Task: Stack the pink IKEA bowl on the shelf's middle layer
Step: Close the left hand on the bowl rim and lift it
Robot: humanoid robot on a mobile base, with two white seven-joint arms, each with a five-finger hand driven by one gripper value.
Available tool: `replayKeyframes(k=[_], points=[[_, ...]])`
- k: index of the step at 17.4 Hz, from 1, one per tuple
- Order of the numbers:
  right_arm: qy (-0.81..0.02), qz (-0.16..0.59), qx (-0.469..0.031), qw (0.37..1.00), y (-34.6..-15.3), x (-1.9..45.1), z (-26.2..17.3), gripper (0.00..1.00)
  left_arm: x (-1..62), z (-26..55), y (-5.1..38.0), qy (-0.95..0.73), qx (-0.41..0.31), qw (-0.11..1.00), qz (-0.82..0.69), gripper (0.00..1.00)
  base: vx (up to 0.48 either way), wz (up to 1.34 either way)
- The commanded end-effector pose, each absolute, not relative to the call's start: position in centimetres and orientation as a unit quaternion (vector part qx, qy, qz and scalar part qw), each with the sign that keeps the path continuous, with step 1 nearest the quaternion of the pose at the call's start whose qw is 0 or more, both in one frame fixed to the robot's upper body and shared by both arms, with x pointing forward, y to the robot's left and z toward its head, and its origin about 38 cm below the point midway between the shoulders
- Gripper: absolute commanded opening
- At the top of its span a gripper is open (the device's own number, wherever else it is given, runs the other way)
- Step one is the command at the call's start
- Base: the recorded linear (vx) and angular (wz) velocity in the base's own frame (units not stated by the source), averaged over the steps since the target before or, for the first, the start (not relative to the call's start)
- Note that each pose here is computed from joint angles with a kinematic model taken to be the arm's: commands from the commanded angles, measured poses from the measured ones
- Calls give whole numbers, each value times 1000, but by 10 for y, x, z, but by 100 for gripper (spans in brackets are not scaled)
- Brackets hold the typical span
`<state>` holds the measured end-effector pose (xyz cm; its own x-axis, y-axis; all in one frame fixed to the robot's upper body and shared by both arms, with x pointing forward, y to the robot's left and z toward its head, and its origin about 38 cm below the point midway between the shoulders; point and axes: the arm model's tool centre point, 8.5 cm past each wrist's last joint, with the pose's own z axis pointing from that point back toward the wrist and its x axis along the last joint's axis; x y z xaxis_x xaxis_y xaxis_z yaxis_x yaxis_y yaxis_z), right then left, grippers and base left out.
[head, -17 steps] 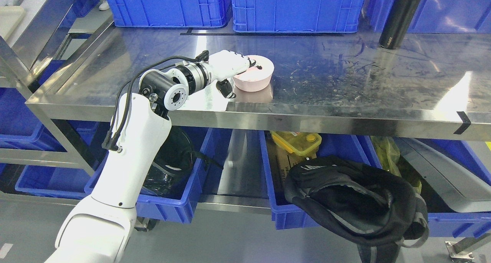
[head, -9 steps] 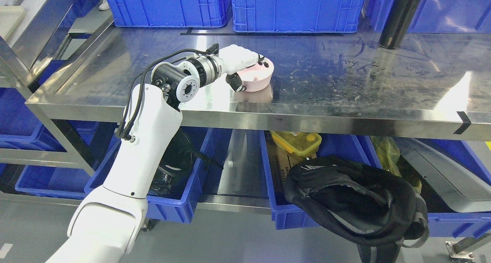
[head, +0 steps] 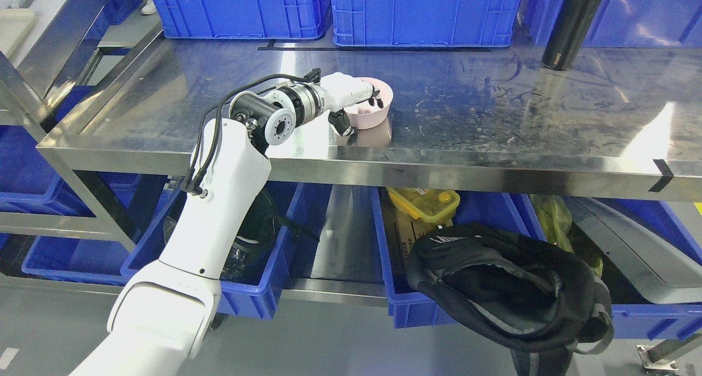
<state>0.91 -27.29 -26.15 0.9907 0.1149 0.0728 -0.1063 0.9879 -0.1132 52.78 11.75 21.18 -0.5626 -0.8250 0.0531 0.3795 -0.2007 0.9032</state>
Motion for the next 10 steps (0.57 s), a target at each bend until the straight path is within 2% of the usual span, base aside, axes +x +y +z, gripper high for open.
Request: replayKeyframes(k=[1, 4, 7, 10], points=[[-36, 56, -62, 996, -284, 0, -261, 100, 530, 188, 102, -469, 197, 426, -748, 45, 0, 0], [-36, 56, -62, 996, -284, 0, -261, 100, 535, 190, 103, -464, 197, 429, -750, 34, 0, 0], [-36, 55, -62, 996, -284, 0, -261, 100, 539, 200, 114, -480, 199, 433, -737, 17, 0, 0], [-36, 56, -62, 996, -284, 0, -261, 100, 543, 211, 128, -503, 199, 433, -721, 10, 0, 0]])
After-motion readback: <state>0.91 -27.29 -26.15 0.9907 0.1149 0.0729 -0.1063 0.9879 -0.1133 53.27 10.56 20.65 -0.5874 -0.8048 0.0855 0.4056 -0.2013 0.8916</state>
